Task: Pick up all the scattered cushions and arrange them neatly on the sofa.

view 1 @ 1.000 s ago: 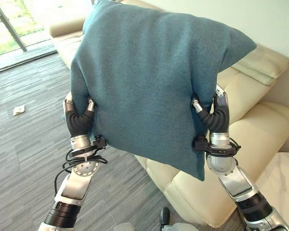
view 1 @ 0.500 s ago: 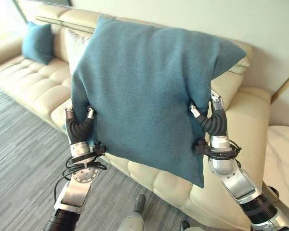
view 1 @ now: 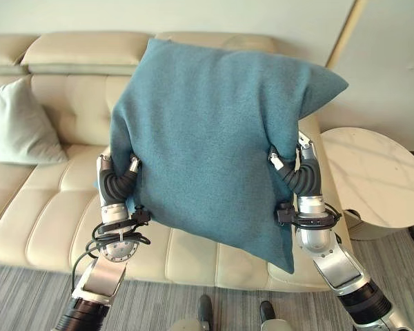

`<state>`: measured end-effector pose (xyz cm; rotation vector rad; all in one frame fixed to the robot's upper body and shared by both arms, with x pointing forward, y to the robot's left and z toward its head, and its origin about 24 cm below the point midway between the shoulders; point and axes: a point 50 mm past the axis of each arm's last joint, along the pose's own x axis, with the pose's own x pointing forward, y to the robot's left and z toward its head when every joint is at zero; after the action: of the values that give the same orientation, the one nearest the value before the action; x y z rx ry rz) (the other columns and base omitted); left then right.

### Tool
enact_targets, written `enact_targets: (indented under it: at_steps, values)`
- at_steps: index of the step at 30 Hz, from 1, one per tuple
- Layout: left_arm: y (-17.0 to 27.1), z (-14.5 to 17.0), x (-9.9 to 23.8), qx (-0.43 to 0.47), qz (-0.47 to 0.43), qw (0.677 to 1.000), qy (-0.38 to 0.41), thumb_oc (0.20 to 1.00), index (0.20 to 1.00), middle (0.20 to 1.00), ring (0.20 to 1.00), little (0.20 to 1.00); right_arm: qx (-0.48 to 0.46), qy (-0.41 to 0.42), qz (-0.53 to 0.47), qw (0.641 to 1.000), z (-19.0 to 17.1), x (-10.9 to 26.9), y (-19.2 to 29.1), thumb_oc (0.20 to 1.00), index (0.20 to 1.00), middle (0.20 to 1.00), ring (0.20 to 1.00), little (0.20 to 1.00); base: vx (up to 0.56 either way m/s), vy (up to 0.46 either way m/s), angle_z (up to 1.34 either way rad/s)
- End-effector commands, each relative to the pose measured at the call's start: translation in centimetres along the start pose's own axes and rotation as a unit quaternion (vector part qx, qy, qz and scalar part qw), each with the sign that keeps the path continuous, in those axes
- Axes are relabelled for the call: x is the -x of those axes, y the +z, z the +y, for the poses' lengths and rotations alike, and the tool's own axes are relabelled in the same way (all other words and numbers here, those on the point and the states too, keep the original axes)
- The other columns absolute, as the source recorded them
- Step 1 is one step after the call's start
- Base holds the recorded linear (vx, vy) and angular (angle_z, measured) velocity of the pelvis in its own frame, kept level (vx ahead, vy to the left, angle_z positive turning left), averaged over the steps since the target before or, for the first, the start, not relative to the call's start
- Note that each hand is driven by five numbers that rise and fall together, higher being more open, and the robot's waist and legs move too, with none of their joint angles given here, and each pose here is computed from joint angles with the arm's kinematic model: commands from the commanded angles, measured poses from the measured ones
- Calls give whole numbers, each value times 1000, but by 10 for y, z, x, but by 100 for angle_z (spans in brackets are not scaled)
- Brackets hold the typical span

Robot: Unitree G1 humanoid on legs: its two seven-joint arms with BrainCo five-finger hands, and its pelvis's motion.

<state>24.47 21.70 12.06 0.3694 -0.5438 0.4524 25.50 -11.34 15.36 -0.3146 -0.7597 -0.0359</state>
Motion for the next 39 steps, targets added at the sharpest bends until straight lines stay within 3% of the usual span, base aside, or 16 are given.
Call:
enact_targets:
  at_steps: [1,12,15,18,21,24,26,28,29,33,39]
  values:
    - [43,-18,-10,78,-110,991,-20,200,200,200,200,200,-53,24,-124,991,15,-13,42,200,200,200,200,200,100,-25,-87]
    - [52,-48,-26,111,-124,986,10,200,200,200,200,200,12,45,-134,990,35,-34,30,200,200,200,200,200,10,-36,3]
    - [68,-64,-44,131,-159,978,17,200,200,200,200,200,45,40,-186,981,45,-61,42,200,200,200,200,200,-302,-87,44]
    - [106,-86,-93,125,-232,964,39,200,200,200,200,200,130,10,-260,957,47,-120,63,200,200,200,200,200,-266,-55,46]
    - [125,-92,-120,105,-258,959,52,200,200,200,200,200,179,-11,-292,940,41,-149,77,200,200,200,200,200,-64,-31,42]
    - [152,-93,-154,68,-288,953,64,200,200,200,200,200,234,-45,-321,917,33,-183,98,200,200,200,200,200,-32,-19,18]
    - [173,-85,-187,-4,-307,949,69,200,200,200,200,200,281,-76,-320,901,18,-209,106,200,200,200,200,200,13,2,19]
    - [176,-84,-189,-3,-310,948,70,200,200,200,200,200,281,-79,-323,900,17,-211,109,200,200,200,200,200,-4,24,13]
    - [198,-72,-216,-89,-329,937,72,200,200,200,200,200,320,-112,-312,888,-5,-232,115,200,200,200,200,200,78,20,4]
    - [226,-56,-234,-161,-358,915,91,200,200,200,200,200,353,-142,-307,873,-26,-248,126,200,200,200,200,200,19,43,7]
    - [270,-29,-253,-355,-422,825,126,200,200,200,200,200,434,-169,-347,814,-52,-268,162,200,200,200,200,200,59,47,-1]
